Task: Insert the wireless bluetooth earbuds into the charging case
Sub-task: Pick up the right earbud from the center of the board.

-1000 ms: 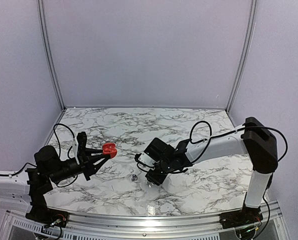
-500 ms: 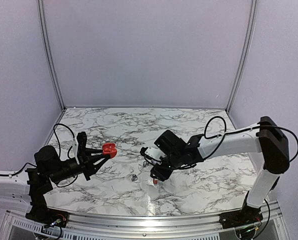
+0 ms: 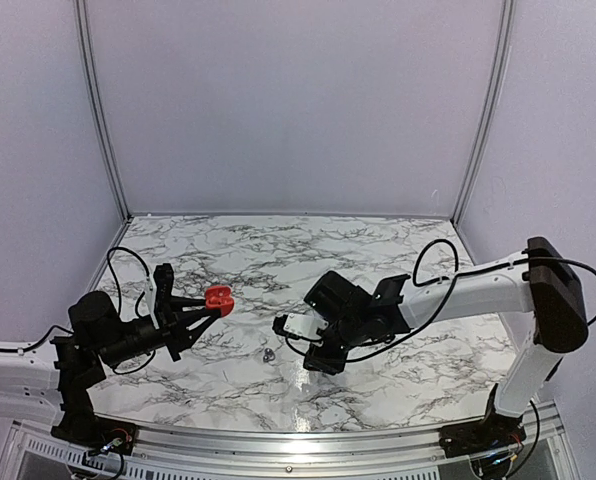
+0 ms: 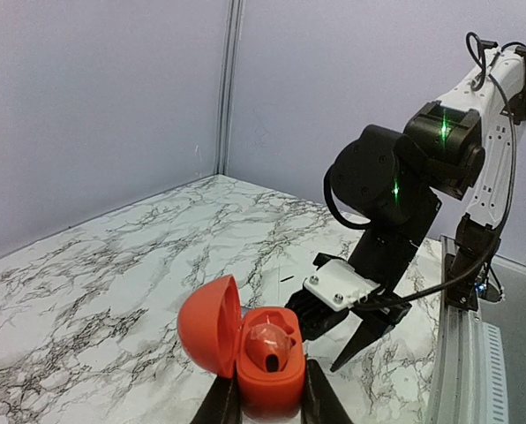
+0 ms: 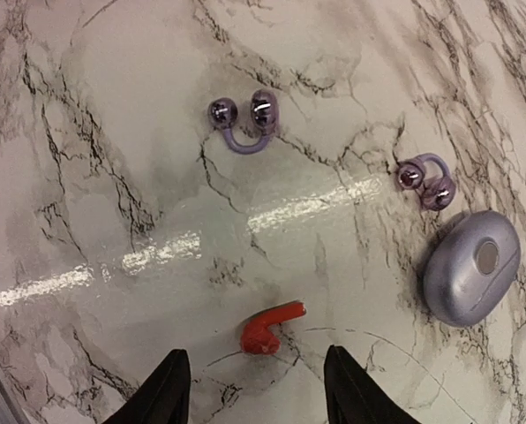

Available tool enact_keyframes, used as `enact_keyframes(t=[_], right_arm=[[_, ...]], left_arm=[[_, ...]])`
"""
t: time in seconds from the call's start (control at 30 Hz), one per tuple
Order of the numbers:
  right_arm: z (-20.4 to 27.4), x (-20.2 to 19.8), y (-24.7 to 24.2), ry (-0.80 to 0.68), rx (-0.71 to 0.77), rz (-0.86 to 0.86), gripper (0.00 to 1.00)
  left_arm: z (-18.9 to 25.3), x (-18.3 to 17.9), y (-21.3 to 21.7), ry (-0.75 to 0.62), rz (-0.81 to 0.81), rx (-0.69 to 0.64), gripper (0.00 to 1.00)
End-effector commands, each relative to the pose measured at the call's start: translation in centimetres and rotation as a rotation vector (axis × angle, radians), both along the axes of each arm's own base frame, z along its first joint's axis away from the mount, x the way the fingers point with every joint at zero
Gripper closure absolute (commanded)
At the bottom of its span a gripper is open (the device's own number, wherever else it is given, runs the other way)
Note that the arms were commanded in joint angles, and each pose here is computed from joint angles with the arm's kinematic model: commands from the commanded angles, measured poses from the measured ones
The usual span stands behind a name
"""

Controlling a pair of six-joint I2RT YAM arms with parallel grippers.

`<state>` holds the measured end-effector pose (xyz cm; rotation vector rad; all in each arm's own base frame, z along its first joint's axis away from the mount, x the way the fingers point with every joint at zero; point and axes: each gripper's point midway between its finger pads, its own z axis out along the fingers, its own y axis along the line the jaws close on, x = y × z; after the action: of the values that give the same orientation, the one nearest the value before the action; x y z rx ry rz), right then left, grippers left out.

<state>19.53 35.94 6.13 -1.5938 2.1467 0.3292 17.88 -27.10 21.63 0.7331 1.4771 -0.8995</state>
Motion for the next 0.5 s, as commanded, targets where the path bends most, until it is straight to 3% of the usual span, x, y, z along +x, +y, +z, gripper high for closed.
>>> enact_keyframes(t=[0.0, 0.47], right_arm=[[-0.9, 0.1, -0.1, -0.075, -0.105, 0.034, 0.48], [-3.1, 0.9, -0.2, -0.109, -0.185, 0.033, 0.55]], left_arm=[[0.8, -0.2, -0.1, -0.004, -0.011, -0.024, 1.00], [0.5, -0.1, -0.1, -0.002, -0.007, -0.013, 1.00]])
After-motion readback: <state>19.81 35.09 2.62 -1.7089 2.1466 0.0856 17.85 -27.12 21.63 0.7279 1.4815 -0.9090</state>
